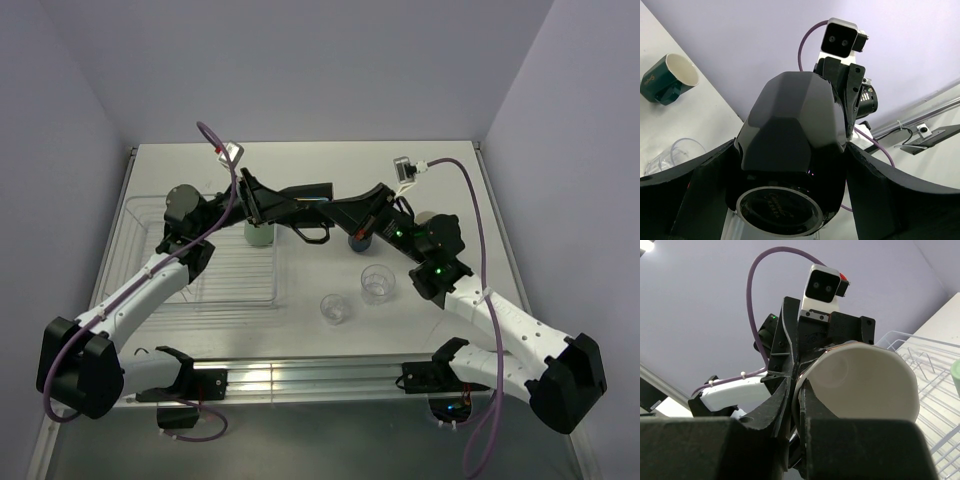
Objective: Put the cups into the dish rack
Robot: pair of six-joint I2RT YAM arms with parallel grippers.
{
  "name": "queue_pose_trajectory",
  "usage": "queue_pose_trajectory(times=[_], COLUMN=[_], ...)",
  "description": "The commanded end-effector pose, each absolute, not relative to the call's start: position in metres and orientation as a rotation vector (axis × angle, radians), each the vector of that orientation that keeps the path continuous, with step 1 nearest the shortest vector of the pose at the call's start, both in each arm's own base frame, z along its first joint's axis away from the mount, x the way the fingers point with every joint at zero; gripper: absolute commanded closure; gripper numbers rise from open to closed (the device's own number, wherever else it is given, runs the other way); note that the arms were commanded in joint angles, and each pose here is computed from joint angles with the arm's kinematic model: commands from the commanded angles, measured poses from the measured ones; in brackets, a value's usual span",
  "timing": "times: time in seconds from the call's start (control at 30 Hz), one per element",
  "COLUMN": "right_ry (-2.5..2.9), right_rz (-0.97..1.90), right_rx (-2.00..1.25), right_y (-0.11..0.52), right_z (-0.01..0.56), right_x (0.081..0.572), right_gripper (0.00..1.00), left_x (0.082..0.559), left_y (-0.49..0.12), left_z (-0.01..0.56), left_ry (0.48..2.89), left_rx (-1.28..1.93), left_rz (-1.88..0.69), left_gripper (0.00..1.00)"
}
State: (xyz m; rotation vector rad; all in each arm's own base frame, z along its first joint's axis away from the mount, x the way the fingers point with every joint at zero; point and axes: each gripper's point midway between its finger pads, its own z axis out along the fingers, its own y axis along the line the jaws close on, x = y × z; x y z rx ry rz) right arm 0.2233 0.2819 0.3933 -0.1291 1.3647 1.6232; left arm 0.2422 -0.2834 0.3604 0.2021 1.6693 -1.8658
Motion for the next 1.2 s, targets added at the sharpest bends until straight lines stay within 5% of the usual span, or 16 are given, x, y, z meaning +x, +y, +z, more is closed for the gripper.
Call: queue_pose_trajectory(times=[0.0,0.1,0.17,0.47,0.73,0.93,1.17], right_ry=[1.233,1.267,1.280,1.330,1.391,1.461,1.551], right_rz=[1.581,1.525,1.492,1.375,1.314,1.176,1.044], right_rx=[-0.148,-0.100,-0.085,0.023,0.079,0.159,0.181], right_y=[0.278,0.274,0.271,0.254,0.249,0.228,0.218], right_z=[0.425,0.418,0.414,0.405,0.391,0.377,0.365], right_x=[0.221,0.230,0.231,0.243,0.253,0.261,0.269], right_gripper=[1.00,0.98,0.86,0.64,0.57,0.56,0.55], left_x=[0.224,0.222,0.222,0.224,0.236,0.270,0.322], left_y=[-0.285,-0.282,-0.281,-0.267,-0.246,-0.193,-0.107], left_z=[0.377,0.382,0.387,0.404,0.404,0.402,0.372], left_ry=[1.594,1.583,1.576,1.555,1.588,1.669,1.861], left_rx=[0.304,0.303,0.305,0.285,0.232,0.106,-0.126], left_rz=[-1.898,-1.877,-1.864,-1.808,-1.742,-1.480,-0.832], left_gripper=[1.00,1.00,1.00,1.00,1.00,1.00,1.00])
